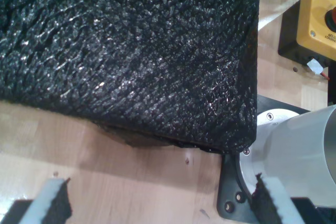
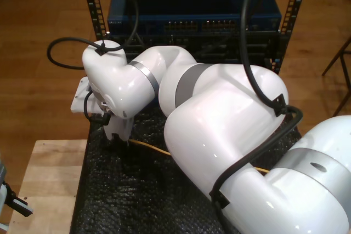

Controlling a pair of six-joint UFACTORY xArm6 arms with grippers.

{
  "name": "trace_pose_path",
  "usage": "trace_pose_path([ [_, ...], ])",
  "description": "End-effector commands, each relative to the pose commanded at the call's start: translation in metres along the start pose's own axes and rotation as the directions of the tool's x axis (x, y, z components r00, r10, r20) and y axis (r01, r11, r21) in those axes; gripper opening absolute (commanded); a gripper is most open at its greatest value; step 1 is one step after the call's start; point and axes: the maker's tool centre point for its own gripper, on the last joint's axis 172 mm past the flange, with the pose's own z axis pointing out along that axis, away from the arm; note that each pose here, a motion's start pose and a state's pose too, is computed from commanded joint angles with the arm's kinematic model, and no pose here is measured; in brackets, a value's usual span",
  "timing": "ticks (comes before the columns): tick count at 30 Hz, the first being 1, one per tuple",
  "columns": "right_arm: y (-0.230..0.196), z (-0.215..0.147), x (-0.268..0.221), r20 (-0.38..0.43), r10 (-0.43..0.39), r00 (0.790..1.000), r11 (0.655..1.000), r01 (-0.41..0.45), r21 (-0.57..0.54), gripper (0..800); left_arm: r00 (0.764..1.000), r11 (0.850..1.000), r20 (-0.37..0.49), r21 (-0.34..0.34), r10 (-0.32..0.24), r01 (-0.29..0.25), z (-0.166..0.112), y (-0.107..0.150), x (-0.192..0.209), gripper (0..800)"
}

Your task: Grab the cable and plug it in

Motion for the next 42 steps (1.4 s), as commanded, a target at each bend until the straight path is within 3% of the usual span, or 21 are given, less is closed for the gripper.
trace_pose_path([
  [16, 0.001, -0.003, 0.005, -0.005, -0.005, 1.000, 1.000, 0.005, -0.006, 143, 1.000, 1.000, 0.000, 0.000, 0.002, -0.002, 0.000, 0.000, 0.000, 800],
  [22, 0.001, -0.003, 0.007, -0.008, -0.003, 1.000, 1.000, 0.003, -0.008, 42, 1.000, 1.000, 0.000, 0.000, 0.000, 0.000, 0.000, 0.000, 0.000, 800],
  [31, 0.003, -0.019, 0.007, -0.027, 0.004, 1.000, 1.000, -0.004, -0.007, 3, 1.000, 1.000, 0.000, 0.000, 0.000, 0.000, 0.000, 0.000, 0.000, 800],
  [36, 0.003, -0.046, 0.008, -0.060, -0.064, 0.996, 0.998, 0.063, -0.010, 3, 1.000, 1.000, 0.000, 0.000, 0.001, -0.001, -0.001, 0.000, 0.001, 800],
  [42, -0.022, -0.074, -0.008, -0.066, -0.149, 0.987, 0.984, 0.154, 0.087, 3, 0.999, 0.999, -0.038, -0.047, 0.003, -0.005, 0.001, 0.013, 0.012, 800],
])
